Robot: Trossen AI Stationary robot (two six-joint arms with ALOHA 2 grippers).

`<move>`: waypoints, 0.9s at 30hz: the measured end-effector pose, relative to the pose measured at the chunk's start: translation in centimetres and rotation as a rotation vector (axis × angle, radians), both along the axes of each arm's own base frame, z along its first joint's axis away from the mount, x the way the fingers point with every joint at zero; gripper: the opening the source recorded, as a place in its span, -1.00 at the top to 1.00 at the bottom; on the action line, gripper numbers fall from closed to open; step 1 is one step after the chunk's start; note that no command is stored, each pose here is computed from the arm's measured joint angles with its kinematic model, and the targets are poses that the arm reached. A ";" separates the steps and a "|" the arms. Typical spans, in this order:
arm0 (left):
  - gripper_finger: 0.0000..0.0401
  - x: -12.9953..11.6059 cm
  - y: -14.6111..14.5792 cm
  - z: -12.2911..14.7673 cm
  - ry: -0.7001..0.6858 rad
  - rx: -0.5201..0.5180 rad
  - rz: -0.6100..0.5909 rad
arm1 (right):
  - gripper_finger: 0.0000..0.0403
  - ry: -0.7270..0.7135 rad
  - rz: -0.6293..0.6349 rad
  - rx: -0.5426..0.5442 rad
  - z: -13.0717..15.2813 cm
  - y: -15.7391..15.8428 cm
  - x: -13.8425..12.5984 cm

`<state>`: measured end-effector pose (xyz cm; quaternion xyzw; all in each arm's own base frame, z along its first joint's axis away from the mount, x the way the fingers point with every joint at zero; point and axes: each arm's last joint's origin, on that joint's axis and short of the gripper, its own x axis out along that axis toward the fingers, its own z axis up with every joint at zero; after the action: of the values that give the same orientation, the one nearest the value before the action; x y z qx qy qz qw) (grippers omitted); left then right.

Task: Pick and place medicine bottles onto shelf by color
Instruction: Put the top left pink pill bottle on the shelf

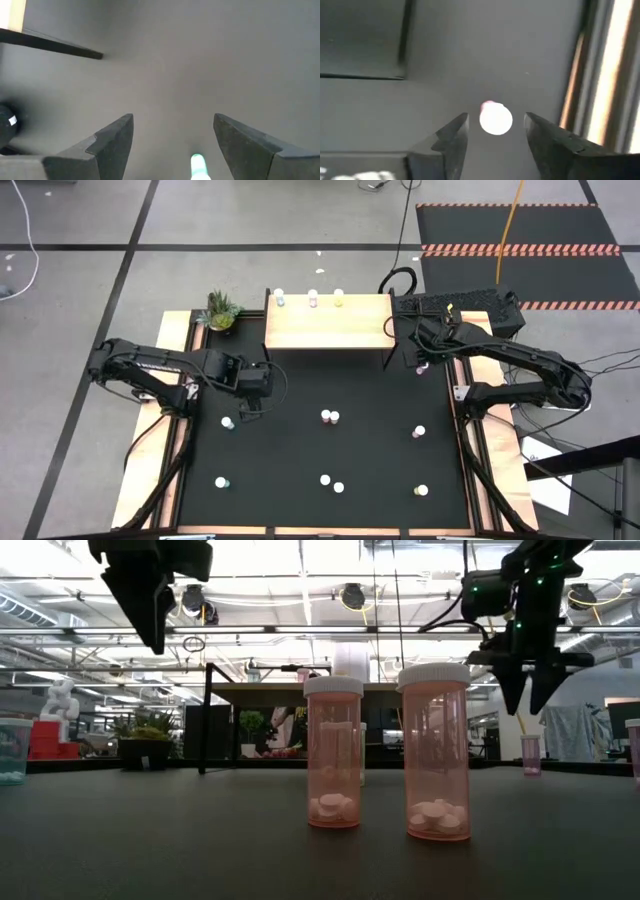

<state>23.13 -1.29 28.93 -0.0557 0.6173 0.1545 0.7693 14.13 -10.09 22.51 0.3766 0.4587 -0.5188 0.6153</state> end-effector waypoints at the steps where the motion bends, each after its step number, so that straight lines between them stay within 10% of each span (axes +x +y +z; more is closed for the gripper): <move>1: -0.36 0.0 0.0 0.0 0.000 0.003 -0.002 | -0.03 -0.003 0.001 0.001 0.0 0.0 0.0; 13: -0.36 -1.4 0.2 0.1 0.019 0.062 0.002 | -0.30 0.002 -0.022 0.031 -0.1 0.2 0.0; 27: -0.36 -4.0 -0.9 -3.5 -0.359 -0.055 0.001 | -0.15 -0.155 0.197 0.059 1.0 4.4 1.6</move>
<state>19.17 -2.17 25.46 -0.1039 0.4742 0.1255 0.8652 15.76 -5.70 23.54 0.3864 0.4596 -0.4116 0.6856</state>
